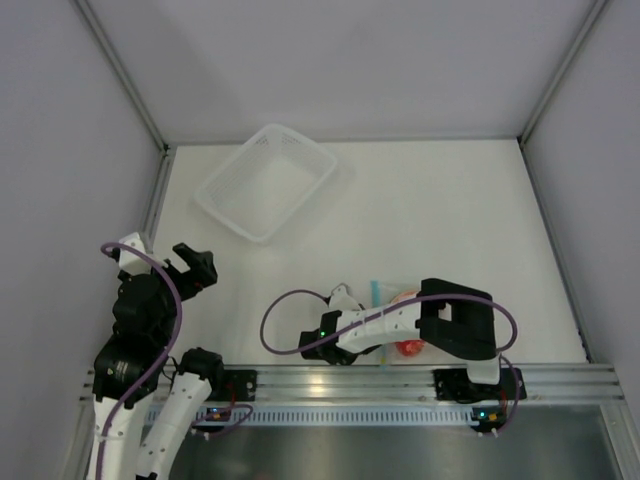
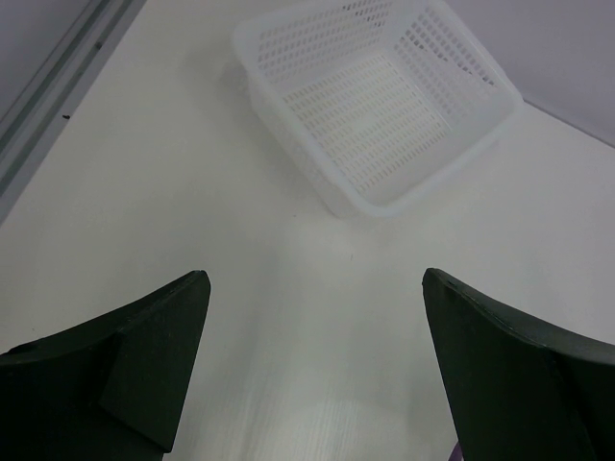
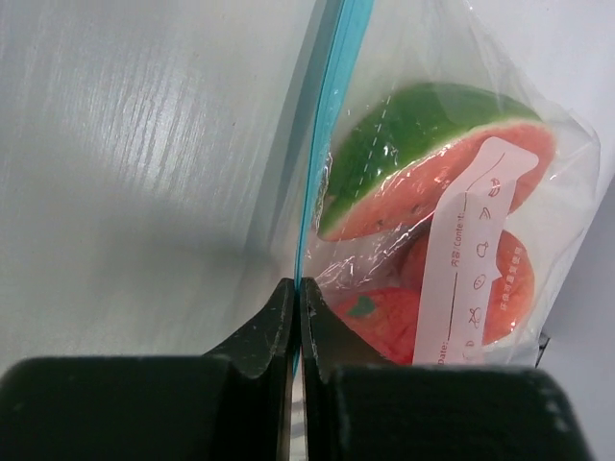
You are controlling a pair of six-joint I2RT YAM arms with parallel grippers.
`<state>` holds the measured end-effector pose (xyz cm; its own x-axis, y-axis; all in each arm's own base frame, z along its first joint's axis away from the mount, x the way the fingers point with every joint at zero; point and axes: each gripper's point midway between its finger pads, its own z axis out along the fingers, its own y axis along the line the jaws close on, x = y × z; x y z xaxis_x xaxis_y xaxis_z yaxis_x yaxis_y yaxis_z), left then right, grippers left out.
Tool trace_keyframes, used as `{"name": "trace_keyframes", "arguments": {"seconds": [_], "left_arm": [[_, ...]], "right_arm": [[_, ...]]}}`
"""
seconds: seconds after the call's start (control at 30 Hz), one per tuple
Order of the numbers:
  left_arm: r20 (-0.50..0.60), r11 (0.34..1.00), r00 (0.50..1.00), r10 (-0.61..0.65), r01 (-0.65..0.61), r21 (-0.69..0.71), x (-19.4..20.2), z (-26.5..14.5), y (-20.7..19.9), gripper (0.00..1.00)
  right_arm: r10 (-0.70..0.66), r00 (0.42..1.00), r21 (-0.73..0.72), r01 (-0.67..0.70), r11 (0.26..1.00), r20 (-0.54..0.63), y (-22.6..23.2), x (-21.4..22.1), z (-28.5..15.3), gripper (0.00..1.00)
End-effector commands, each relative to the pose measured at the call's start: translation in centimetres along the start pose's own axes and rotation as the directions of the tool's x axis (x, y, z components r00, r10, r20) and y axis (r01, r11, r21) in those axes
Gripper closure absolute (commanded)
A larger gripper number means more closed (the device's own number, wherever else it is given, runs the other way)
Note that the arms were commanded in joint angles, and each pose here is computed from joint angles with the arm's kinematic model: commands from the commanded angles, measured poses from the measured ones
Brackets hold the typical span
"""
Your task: Open the zip-top bag and remove the fake food
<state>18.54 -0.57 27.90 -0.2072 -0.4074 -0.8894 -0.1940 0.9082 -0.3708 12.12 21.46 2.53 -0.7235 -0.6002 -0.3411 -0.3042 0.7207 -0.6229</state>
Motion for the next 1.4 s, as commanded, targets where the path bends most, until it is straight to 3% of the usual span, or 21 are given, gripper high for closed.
{"name": "trace_keyframes", "arguments": {"seconds": [0.0,0.13,0.3,0.4,0.5,0.53,0.6,0.63,0.73,0.8,0.83,0.87,0.97,1.03,1.1,1.37], "left_arm": [[0.053,0.999,0.998,-0.025,0.024,0.031,-1.2,-0.1,-0.7,0.02],[0.049,0.999,0.999,-0.020,0.018,0.042,-1.2,-0.1,-0.9,0.02],[0.018,0.995,1.000,-0.001,-0.001,0.095,-1.0,-0.1,-2.0,0.02],[0.007,0.987,1.000,0.008,-0.009,0.159,-1.5,-0.2,-3.5,0.02],[-0.031,0.946,0.999,0.019,-0.008,0.325,-1.0,-0.3,-6.8,0.02],[-0.086,0.900,0.996,0.038,0.003,0.436,-0.1,-0.8,-8.9,0.02],[-0.089,0.837,0.996,0.029,0.025,0.547,-0.2,-1.0,-11.2,0.02],[-0.117,0.772,0.992,0.047,0.039,0.634,0.3,-1.8,-12.9,0.02],[-0.105,0.654,0.994,0.028,0.061,0.754,0.1,-2.0,-15.6,0.02],[-0.120,0.554,0.993,0.021,0.088,0.828,0.4,-2.8,-17.1,0.02],[-0.075,0.492,0.997,-0.001,0.066,0.868,0.1,-2.7,-17.9,0.02],[-0.102,0.412,0.995,0.000,0.093,0.907,0.4,-3.8,-18.6,0.02],[-0.036,0.316,0.999,0.006,0.032,0.948,1.1,-3.8,-19.6,0.02],[-0.005,0.317,1.000,0.027,-0.004,0.949,1.9,-2.9,-20.1,0.02],[0.058,0.241,0.995,0.075,-0.075,0.968,3.0,-3.9,-21.6,0.02],[0.152,-0.077,0.962,0.227,-0.138,0.987,7.9,-8.4,-26.8,0.02]], "right_arm": [[0.068,0.996,0.007,-0.069,0.998,0.055,-1.3,-1.4,-0.7,1.00],[0.090,0.992,-0.019,-0.089,0.996,0.091,-2.2,-2.4,-1.9,1.00],[0.152,0.975,-0.190,-0.121,0.974,0.162,-2.7,-4.6,-5.0,1.00],[0.168,0.962,-0.307,-0.097,0.947,0.214,-3.4,-5.9,-7.1,1.00],[0.141,0.953,-0.383,-0.029,0.923,0.269,-4.4,-6.7,-9.0,1.00],[0.141,0.951,-0.397,-0.021,0.918,0.277,-4.7,-6.8,-9.4,1.00],[0.129,0.942,-0.423,0.015,0.906,0.310,-5.6,-7.2,-10.5,1.00],[0.125,0.940,-0.440,0.029,0.898,0.318,-5.8,-7.3,-10.9,1.00],[0.109,0.928,-0.487,0.084,0.869,0.355,-6.8,-7.6,-12.4,1.00],[0.102,0.915,-0.520,0.128,0.844,0.390,-7.5,-7.7,-13.6,1.00],[0.096,0.913,-0.543,0.148,0.827,0.395,-7.5,-7.6,-14.1,1.00],[0.107,0.906,-0.560,0.158,0.813,0.410,-8.2,-7.6,-14.8,1.00],[0.109,0.888,-0.585,0.198,0.786,0.447,-9.4,-7.6,-16.0,1.00],[0.108,0.875,-0.594,0.226,0.772,0.472,-10.0,-7.6,-16.7,1.00],[0.121,0.858,-0.608,0.248,0.754,0.500,-10.9,-7.7,-17.5,1.00],[0.152,0.817,-0.644,0.309,0.700,0.557,-12.7,-7.6,-19.7,1.00]]}}
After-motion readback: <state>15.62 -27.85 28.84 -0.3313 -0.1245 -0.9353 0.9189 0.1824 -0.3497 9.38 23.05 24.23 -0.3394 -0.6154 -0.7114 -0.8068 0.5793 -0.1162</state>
